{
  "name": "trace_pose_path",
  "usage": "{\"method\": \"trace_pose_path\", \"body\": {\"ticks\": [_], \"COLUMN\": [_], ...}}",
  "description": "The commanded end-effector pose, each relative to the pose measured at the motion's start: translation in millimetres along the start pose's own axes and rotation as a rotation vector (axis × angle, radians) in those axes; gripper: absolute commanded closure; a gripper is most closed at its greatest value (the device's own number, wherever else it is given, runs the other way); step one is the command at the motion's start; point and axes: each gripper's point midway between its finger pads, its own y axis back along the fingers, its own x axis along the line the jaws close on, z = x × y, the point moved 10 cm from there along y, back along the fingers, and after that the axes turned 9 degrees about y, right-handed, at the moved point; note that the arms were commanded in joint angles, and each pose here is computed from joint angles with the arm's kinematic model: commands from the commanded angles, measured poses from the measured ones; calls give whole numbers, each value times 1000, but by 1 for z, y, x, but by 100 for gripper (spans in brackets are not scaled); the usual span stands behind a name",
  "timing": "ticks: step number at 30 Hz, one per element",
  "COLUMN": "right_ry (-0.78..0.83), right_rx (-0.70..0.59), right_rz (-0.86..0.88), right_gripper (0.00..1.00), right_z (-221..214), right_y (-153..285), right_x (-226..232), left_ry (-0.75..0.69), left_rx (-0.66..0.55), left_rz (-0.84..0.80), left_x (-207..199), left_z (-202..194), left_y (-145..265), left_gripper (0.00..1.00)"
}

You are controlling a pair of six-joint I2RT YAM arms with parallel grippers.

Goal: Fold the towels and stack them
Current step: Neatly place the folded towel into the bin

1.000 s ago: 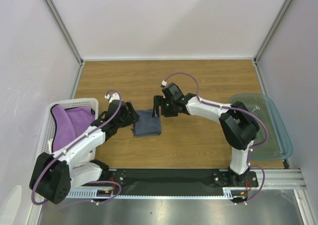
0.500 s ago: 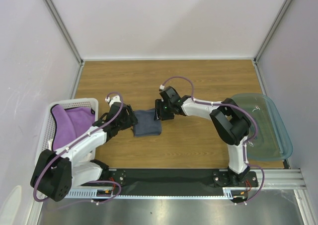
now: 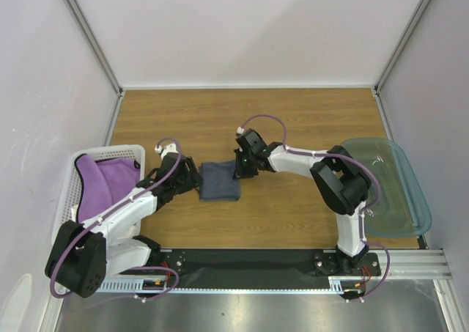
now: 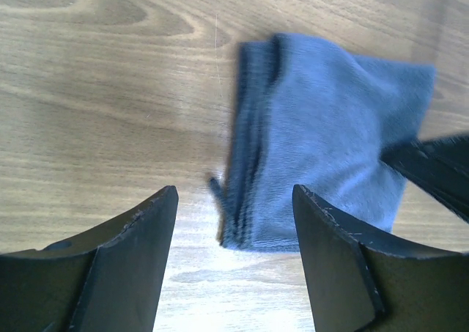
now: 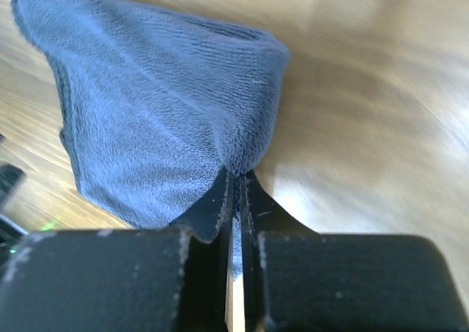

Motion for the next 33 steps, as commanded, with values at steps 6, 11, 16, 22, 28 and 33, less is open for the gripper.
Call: {"method": "trace_pose_path", "body": {"ticks": [6,11,16,22,28,33], "right_ry": [155,304,167,305,408,448], "right_rx": [3,16,-49,13,127,136], "right_rz": [-329,-537,-651,-819,-968,-1000], "right_gripper": [100,100,100,100,100,100], "right_z": [1,-16,-13,-24,-33,-46], "right_y": [105,162,210,244,264,281], "right_x": [-50,-89,-116,-134,-154,-163], "left_ry": [-8,-17,-18,-25,-28,-20], "left_rx": [-71,-85,-67,-26,-72,-96], "left_rz": [-87,-93,-93,-123,-105,-89], "left_x": [-18,-23,-24,-27,-25,-22], "left_z": [21,27,26,23,27,29], "left_y": [7,7,3,0,5,9], "left_gripper": [30,30,30,30,30,29]}}
